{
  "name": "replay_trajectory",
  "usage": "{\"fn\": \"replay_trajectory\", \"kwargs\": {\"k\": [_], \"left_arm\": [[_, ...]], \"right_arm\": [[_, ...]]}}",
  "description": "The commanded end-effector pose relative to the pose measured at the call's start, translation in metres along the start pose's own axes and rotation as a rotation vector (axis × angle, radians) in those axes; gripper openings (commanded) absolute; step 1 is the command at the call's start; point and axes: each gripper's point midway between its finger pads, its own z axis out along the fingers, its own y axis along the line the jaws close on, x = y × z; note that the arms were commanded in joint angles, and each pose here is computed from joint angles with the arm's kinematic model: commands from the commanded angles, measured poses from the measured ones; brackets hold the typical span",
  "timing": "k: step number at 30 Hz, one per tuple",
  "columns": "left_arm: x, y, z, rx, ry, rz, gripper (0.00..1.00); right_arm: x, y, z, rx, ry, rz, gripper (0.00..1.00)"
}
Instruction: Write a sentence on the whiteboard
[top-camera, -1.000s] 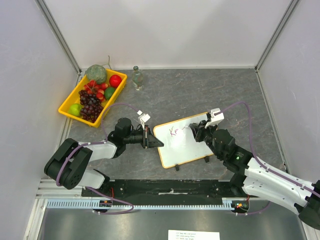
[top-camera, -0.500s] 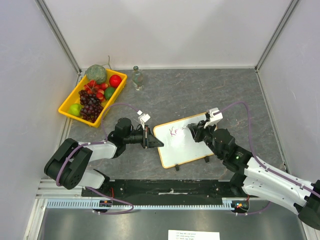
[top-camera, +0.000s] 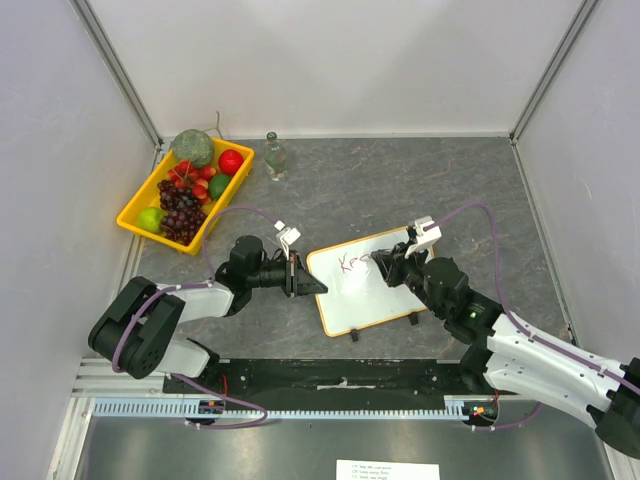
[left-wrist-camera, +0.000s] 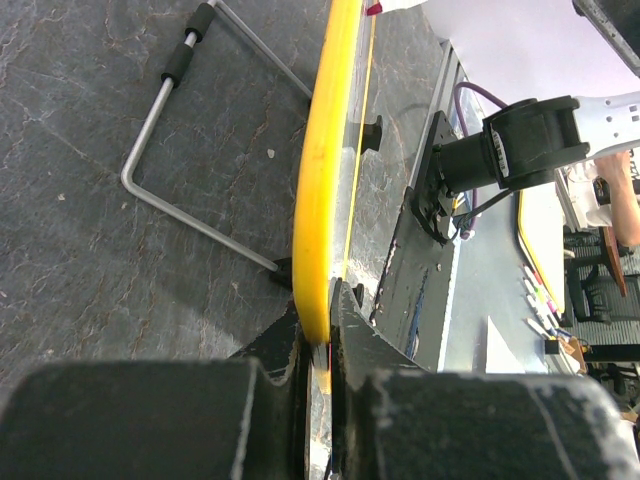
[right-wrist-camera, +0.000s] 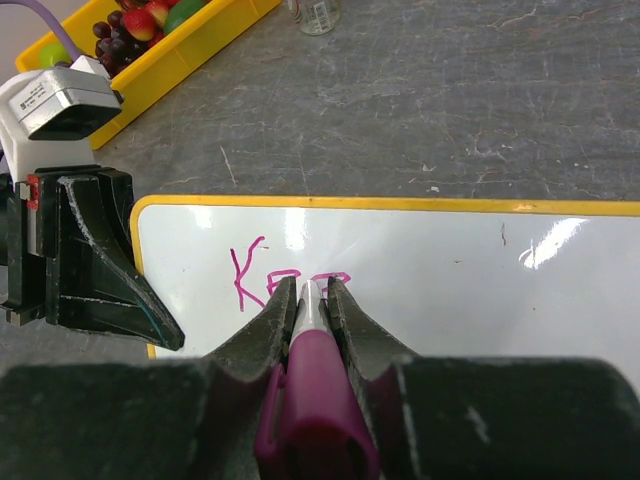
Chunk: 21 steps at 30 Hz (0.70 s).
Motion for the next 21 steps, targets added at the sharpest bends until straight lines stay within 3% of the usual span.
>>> {"fn": "replay_trajectory", "kwargs": {"k": [1, 21], "left_arm": [[0.015, 0.029, -0.002, -0.118, 0.029, 0.033, 0.02], [0.016, 0.03, -0.001, -0.12, 0.031, 0.033, 0.02]], "right_arm": [[0.022, -0.01, -0.004, 0.023, 0.06, -0.008, 0.0], [0.023, -0.03, -0.014, 0.108, 0.043, -0.018, 0.0]]}}
